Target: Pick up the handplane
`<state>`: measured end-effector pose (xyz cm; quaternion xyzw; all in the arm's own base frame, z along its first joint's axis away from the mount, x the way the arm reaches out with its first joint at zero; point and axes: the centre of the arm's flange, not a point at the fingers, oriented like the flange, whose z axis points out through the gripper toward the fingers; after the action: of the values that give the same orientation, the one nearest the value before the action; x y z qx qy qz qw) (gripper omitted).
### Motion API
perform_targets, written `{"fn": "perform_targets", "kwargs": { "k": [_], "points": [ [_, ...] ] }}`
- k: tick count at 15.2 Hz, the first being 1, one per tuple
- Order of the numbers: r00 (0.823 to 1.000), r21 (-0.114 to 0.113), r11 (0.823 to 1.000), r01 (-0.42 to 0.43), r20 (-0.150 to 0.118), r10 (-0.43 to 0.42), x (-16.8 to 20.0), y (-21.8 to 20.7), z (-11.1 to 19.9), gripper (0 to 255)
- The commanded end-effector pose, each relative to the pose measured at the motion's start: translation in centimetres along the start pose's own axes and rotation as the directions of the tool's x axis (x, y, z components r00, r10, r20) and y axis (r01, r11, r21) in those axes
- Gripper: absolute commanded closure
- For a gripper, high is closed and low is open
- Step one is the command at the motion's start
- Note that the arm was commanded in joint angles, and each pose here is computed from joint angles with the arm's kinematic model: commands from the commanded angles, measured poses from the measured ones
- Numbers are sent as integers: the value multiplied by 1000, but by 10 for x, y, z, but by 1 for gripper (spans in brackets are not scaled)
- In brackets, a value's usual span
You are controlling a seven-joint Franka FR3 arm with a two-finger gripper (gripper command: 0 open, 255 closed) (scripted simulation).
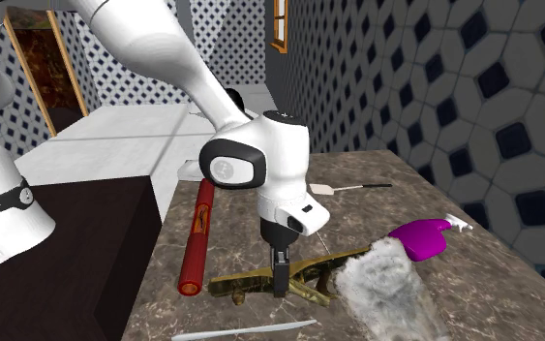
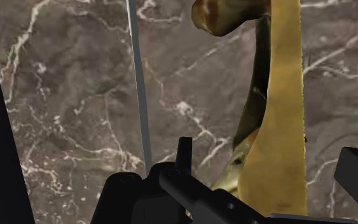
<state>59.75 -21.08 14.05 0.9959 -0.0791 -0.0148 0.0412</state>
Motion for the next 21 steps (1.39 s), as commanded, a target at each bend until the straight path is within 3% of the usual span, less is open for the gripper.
{"fn": "perform_targets", "kwargs": {
  "k": [1, 3, 4, 13, 21],
  "points": [
    [1000, 0, 1000, 0, -1, 0, 1, -1, 10, 0],
    [1000, 0, 1000, 0, -1, 0, 1, -1, 13, 0],
    [1000, 0, 1000, 0, -1, 0, 1, -1, 13, 255],
    [1000, 0, 1000, 0, -1, 0, 1, -1, 13, 255],
    [1000, 0, 1000, 0, -1, 0, 0, 3, -29, 255]
  ]
}}
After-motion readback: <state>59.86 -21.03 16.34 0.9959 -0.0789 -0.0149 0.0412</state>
